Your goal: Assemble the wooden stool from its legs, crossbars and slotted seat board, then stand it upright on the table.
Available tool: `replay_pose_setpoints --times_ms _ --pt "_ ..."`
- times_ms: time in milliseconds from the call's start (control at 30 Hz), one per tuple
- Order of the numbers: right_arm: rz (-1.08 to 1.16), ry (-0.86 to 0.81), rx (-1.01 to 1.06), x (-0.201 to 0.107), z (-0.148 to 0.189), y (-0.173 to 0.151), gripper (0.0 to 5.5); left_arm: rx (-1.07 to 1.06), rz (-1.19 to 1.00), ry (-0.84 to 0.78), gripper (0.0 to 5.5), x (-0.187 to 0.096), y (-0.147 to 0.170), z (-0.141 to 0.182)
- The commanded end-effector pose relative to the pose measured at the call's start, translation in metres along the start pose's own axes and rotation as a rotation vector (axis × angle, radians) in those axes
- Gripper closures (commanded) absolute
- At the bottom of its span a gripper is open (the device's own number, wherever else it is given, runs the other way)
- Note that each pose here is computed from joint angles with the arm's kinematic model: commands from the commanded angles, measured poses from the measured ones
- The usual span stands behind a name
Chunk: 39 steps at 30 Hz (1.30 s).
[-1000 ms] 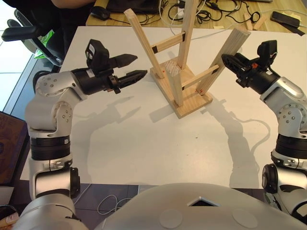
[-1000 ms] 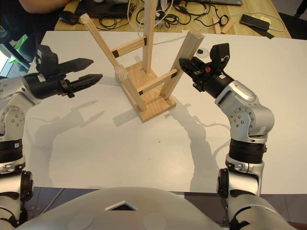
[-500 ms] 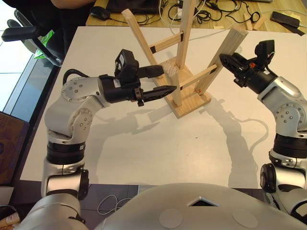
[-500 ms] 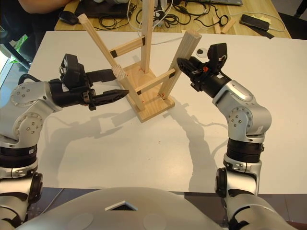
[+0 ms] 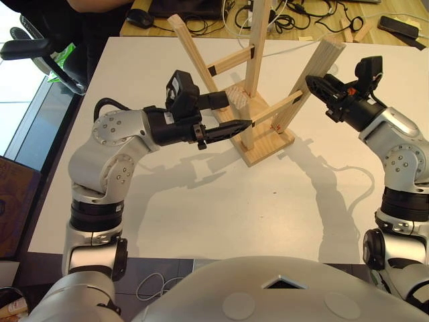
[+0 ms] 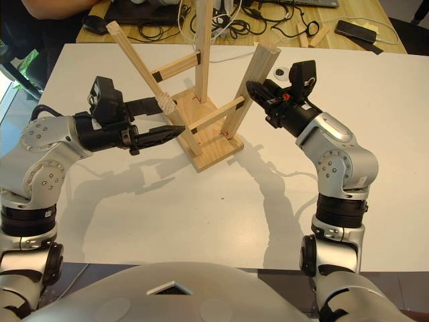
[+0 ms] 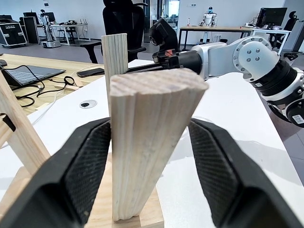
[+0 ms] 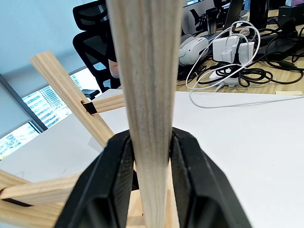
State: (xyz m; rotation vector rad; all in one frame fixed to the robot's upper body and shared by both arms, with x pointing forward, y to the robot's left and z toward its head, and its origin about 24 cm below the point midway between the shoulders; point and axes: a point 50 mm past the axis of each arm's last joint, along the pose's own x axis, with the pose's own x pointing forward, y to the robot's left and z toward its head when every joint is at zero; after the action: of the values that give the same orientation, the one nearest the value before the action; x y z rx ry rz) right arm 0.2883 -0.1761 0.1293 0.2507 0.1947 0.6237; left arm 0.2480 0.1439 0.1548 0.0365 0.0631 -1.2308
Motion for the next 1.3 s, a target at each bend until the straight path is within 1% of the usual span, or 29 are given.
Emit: replay_pose_setpoints --times_ms 33,233,367,433,633,733,933,1300 --pt "0.027 0.026 0.017 0.003 -0.004 0.005 4.5 0.008 -0.014 -0.012 2.66 0.004 -0.003 0.001" --pt "0.031 0.03 0.015 0.003 -0.006 0.006 4.5 0.005 0.008 -0.02 2.66 0.005 -0.002 0.001" --pt "0.032 0.032 0.012 0.003 -0.006 0.006 4.5 0.0 0.039 -0.02 3.11 0.006 0.001 0.0" --pt "0.031 0.032 0.011 0.003 -0.006 0.006 4.5 -0.012 0.048 -0.027 3.23 0.006 0.0 0.0" --pt "0.025 0.033 0.004 0.002 -0.008 0.005 4.5 -0.118 0.059 -0.056 3.25 0.009 -0.01 -0.008" --pt "0.008 0.033 0.0 0.0 -0.01 0.003 4.5 -0.151 0.081 -0.043 3.25 0.009 -0.016 -0.016" --pt "-0.019 0.036 -0.003 -0.006 -0.015 -0.002 4.5 -0.148 0.113 0.008 3.25 0.006 -0.02 -0.024" --pt "-0.03 0.037 -0.009 -0.018 -0.02 0.0 4.5 -0.138 0.13 0.032 3.25 0.006 -0.018 -0.026"
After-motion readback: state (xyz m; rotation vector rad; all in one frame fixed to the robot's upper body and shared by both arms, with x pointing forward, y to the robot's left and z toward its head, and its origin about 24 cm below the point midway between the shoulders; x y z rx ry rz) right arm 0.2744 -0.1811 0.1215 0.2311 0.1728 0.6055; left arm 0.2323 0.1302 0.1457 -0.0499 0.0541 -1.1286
